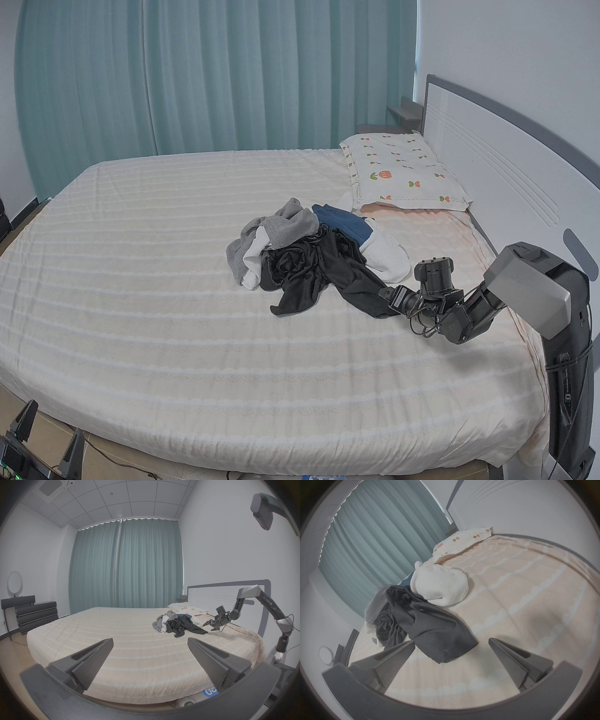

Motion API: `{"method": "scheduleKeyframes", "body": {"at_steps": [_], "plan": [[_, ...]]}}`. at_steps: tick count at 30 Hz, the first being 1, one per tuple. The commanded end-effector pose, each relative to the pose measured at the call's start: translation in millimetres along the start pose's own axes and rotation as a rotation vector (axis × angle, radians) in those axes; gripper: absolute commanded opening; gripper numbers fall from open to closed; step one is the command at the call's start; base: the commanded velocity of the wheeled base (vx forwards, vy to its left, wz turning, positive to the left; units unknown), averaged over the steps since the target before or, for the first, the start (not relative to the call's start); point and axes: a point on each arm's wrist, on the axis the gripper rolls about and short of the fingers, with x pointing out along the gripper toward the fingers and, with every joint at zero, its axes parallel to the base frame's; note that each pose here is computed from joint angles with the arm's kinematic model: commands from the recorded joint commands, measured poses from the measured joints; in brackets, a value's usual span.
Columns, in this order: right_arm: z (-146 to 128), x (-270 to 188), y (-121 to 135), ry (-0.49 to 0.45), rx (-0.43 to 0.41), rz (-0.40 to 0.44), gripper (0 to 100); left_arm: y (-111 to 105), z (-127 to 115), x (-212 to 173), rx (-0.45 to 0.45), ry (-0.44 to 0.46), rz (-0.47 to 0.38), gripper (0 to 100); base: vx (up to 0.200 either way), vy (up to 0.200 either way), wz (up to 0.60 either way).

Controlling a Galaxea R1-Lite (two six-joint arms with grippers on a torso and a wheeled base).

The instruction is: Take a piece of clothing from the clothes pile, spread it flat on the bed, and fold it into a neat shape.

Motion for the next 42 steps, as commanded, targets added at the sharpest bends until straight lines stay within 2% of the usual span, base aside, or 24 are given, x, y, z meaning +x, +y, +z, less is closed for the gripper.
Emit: {"method": "scheduleKeyframes", "body": {"at_steps": [1,11,22,23,28,33,34,36,39,42], "plan": [[-13,16,3,0.033,0.002,-0.008,100,0,-5,1,-0.001,0.011,0.0,100,0.0,0.0,0.0],[-23,36,14,0.018,-0.008,-0.025,100,0,-5,1,-0.001,0.009,0.0,100,0.0,0.0,0.0],[-25,46,25,-0.007,-0.006,0.001,100,0,-5,1,-0.001,0.011,0.0,100,0.0,0.0,0.0],[-25,46,25,-0.007,-0.006,0.001,0,0,-5,1,-0.001,0.011,0.0,100,0.0,0.0,0.0],[-28,45,26,-0.001,-0.011,0.005,0,0,-5,1,-0.001,0.011,0.0,100,0.0,0.0,0.0],[-22,30,32,0.008,0.055,0.017,0,0,-5,1,-0.003,0.011,0.0,100,0.0,0.0,0.0],[-18,18,35,0.024,0.107,0.029,0,0,-5,1,-0.001,0.011,0.0,100,0.0,0.0,0.0],[-16,3,39,0.054,0.135,0.051,0,0,-5,1,-0.003,0.009,0.0,100,0.0,0.0,0.0],[-8,-27,40,0.099,0.16,0.086,0,0,-5,1,-0.001,0.011,0.0,100,0.0,0.0,0.0],[-7,-63,45,0.146,0.181,0.158,0,0,-5,1,-0.001,0.009,0.0,100,0.0,0.0,0.0]]}}
